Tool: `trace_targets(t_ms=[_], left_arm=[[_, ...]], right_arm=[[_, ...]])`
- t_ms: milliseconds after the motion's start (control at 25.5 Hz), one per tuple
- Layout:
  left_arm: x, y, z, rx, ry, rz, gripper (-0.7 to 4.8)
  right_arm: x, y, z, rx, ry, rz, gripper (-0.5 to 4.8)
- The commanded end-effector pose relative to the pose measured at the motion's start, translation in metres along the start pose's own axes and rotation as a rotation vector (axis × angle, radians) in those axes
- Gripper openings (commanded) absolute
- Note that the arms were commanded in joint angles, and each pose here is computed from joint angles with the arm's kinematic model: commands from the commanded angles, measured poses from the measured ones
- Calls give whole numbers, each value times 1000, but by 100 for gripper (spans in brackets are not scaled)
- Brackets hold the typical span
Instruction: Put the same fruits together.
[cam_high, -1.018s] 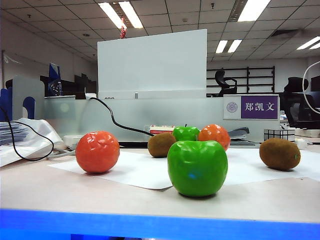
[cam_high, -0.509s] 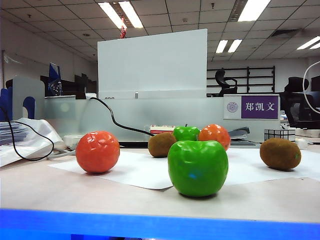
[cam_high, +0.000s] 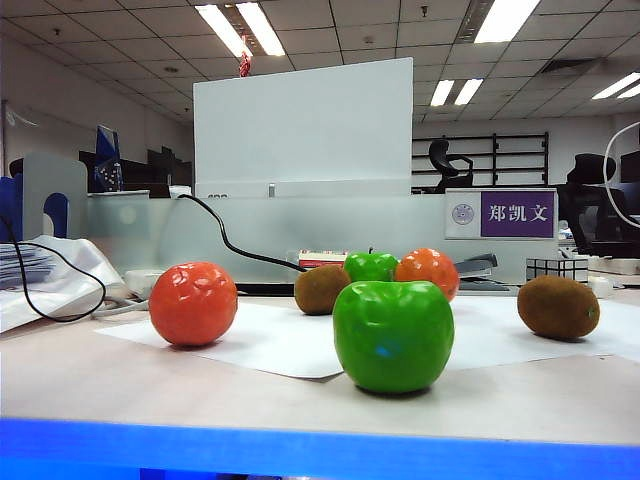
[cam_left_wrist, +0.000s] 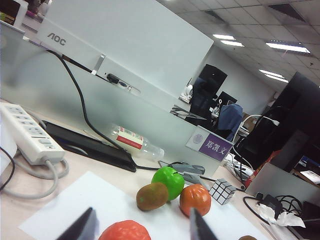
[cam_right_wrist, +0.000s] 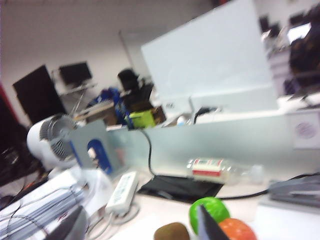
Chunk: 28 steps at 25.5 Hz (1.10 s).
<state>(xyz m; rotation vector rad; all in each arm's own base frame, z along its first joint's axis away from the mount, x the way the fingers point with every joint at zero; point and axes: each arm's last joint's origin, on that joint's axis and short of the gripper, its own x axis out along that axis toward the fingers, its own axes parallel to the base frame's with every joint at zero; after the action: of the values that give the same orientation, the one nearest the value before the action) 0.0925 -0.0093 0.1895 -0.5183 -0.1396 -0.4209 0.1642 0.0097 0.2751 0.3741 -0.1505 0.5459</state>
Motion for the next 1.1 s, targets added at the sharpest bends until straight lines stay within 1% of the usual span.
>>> trace_targets(t_ms=[39, 78, 117, 157, 196, 235, 274, 392, 470, 509, 548, 587, 666, 744, 901, 979, 1096], left_arm=[[0, -3, 2, 8, 18, -66, 247], [0, -4, 1, 8, 26, -76, 248], [0, -4, 1, 8, 27, -77, 263], [0, -4, 1, 6, 29, -81, 298], [0, -4, 1, -14, 29, -82, 371], [0, -4, 2, -27, 23, -72, 433], [0, -4, 2, -37, 24, -70, 479], [0, -3, 1, -45, 29, -72, 479], [0, -3, 0, -51, 42, -64, 479], [0, -2, -2, -58, 59, -63, 479], [0, -1, -2, -61, 67, -59, 479], [0, -2, -3, -65, 82, -71, 479], [0, -2, -4, -65, 103, -101, 479], [0, -2, -4, -65, 106, -104, 479], [0, -2, -5, -69, 112, -100, 479], [0, -1, -6, -75, 124, -92, 479], [0, 0, -8, -83, 144, -78, 479]], right_arm=[[47, 0, 18, -13, 25, 174, 389], [60, 0, 20, -5, 40, 197, 444], [83, -1, 20, 1, 76, 232, 479], [100, 0, 18, 4, 110, 266, 479], [119, 1, 13, 19, 152, 300, 479], [137, 2, 7, 40, 188, 318, 479], [158, 2, -2, 55, 221, 340, 479], [199, -4, -27, 56, 292, 385, 479], [220, -10, -49, 43, 386, 371, 479], [231, -12, -63, 19, 458, 366, 479], [237, -12, -72, 2, 498, 366, 479], [245, -11, -89, -5, 549, 379, 479], [254, -10, -111, 6, 587, 395, 479], [259, -9, -133, -4, 625, 393, 479], [260, -16, -169, -2, 684, 371, 479], [260, -19, -175, -3, 691, 362, 479], [262, -21, -177, -92, 660, 346, 479]])
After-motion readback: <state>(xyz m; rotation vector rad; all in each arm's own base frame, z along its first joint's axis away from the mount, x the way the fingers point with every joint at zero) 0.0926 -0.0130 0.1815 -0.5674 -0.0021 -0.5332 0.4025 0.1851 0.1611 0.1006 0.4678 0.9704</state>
